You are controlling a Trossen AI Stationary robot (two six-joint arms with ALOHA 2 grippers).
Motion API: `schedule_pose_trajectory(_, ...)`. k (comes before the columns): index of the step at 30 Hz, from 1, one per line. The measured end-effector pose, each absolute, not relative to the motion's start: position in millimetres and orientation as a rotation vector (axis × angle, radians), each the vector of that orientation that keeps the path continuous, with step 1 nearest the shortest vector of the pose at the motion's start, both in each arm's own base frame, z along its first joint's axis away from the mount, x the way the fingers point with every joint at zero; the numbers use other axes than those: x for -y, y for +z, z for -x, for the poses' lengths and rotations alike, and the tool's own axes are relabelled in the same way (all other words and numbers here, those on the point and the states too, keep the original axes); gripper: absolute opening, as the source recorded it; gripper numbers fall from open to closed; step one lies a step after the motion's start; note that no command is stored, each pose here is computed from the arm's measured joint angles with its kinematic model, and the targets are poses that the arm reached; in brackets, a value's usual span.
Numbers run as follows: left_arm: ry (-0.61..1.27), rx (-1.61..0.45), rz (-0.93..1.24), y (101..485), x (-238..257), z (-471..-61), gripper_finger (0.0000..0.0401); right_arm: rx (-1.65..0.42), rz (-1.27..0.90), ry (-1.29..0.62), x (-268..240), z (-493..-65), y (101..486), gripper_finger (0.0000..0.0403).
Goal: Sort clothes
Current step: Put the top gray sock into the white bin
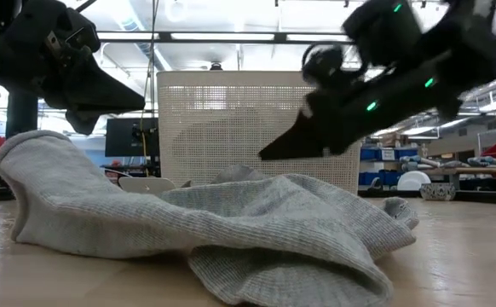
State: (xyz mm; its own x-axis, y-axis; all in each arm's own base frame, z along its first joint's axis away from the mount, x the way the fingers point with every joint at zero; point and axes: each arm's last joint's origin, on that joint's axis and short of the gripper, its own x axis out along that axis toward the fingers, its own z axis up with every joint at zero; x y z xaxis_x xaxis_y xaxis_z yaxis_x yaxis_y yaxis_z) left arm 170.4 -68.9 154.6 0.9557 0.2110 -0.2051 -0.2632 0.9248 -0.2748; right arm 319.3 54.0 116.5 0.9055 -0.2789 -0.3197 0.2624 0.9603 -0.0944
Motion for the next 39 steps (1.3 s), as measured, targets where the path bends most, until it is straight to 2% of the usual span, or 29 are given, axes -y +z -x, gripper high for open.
schedule_pose_trajectory(7,0.244,-0.176,0.304,154.4,68.9,-170.4,0.0041,-0.319,0.010,-0.355,-33.8,-352.8,85.5,0.0199)
schedule_pose_trajectory(12,0.244,-0.176,0.304,154.4,68.9,-170.4,0.0041,-0.320,-0.025,-0.338,-33.2,-371.1,74.7,0.0188)
schedule_pose_trajectory(15,0.244,-0.176,0.304,154.4,68.9,-170.4,0.0041,-0.330,-0.033,-0.301,-35.8,-378.4,69.3,0.0143)
schedule_pose_trajectory(19,0.244,-0.176,0.305,154.4,68.9,-170.4,0.0041,-0.387,-0.028,-0.246,-42.7,-382.1,65.7,0.0032)
schedule_pose_trajectory(20,0.244,-0.175,0.305,154.4,68.9,-170.4,0.0041,-0.396,-0.023,-0.244,-44.2,-381.5,66.5,0.0018)
schedule_pose_trajectory(23,0.244,-0.173,0.307,154.7,69.0,-170.5,0.0041,-0.409,-0.006,-0.235,-46.3,-380.1,74.3,0.0018)
schedule_pose_trajectory(26,0.244,-0.173,0.306,154.7,68.9,-170.4,0.0041,-0.348,0.058,-0.214,-47.4,-380.1,102.8,0.0009)
schedule_pose_trajectory(32,0.244,-0.176,0.304,154.4,68.9,-170.4,0.0041,-0.120,0.200,-0.177,-48.8,-369.3,193.8,0.0008)
schedule_pose_trajectory(39,0.244,-0.171,0.305,154.9,69.0,-170.5,0.0041,0.156,0.280,-0.200,-20.0,-342.3,295.0,0.0007)
